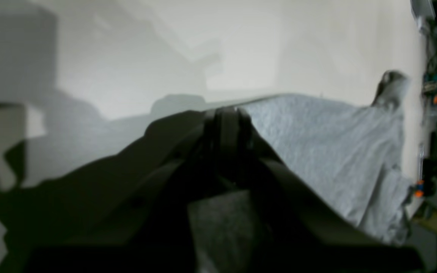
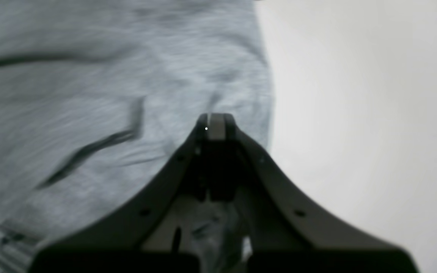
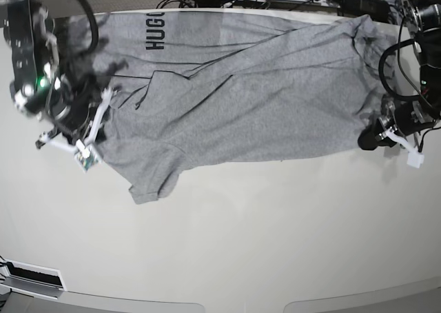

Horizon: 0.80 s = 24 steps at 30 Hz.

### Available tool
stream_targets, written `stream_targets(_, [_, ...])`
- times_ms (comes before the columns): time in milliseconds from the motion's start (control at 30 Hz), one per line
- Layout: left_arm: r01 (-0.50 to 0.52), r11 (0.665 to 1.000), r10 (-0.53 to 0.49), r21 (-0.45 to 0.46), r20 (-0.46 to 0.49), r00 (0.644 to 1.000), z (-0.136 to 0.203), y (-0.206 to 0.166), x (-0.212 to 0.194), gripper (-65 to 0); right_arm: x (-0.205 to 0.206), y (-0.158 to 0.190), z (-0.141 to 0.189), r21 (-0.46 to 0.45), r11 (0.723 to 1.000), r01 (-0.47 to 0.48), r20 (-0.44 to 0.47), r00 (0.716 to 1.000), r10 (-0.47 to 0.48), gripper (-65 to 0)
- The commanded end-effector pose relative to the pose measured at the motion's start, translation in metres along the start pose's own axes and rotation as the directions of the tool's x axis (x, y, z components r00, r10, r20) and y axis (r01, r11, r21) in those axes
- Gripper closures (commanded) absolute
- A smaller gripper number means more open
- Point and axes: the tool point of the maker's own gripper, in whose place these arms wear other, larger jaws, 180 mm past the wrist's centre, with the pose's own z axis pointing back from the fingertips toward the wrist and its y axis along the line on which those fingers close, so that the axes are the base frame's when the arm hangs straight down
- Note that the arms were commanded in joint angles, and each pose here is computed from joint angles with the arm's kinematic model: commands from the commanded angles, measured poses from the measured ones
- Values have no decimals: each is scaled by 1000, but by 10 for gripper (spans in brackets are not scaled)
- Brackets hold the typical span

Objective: Layout the t-shirt on the table in an organized manner, then fold the t-shirt properly
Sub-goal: 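Lift the hem with both grippers and fold it over toward the collar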

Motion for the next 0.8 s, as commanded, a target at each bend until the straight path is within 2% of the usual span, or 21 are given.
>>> stream_targets(0, [31, 1000, -30, -7, 59, 998, 7, -3, 27, 0, 14, -22, -3, -37, 999, 16, 32, 999, -15, 0])
stream_targets(33, [32, 999, -31, -5, 58, 998, 8, -2, 27, 0, 16, -31, -11, -36, 998, 51, 26, 998, -50, -28])
stream_targets(133, [31, 1000, -31, -1, 56, 998, 9, -1, 26, 0, 15, -57, -32, -6, 982, 191, -5, 982, -191, -237])
stream_targets(167, [31, 1000, -31, -2, 57, 998, 9, -1, 26, 0, 15, -63, -38, 19, 968, 250, -14, 968, -250, -280])
stream_targets(200, [31, 1000, -31, -3, 57, 998, 9, -1, 26, 0, 15, -68, -43, 56, 952, 301, -21, 954, -300, -294])
stream_targets(300, [23, 1000, -22, -11, 69, 997, 9, -3, 28, 0, 15, -78, -54, 168, 886, 433, -39, 901, -433, -295])
stream_targets(433, [22, 1000, -21, -12, 70, 997, 9, -3, 28, 0, 15, -83, -62, 322, 754, 573, -48, 805, -591, -295])
stream_targets(533, [22, 1000, -21, -12, 69, 997, 9, -3, 28, 0, 5, -80, -67, 366, 668, 648, -69, 735, -675, -293])
stream_targets(567, [22, 1000, -21, -13, 69, 997, 9, -3, 28, 0, 0, -75, -69, 370, 655, 658, -85, 727, -682, -293])
stream_targets(767, [16, 1000, -15, -19, 72, 997, 9, -4, 29, 0, -4, -39, -82, 401, 641, 655, -142, 735, -663, -293])
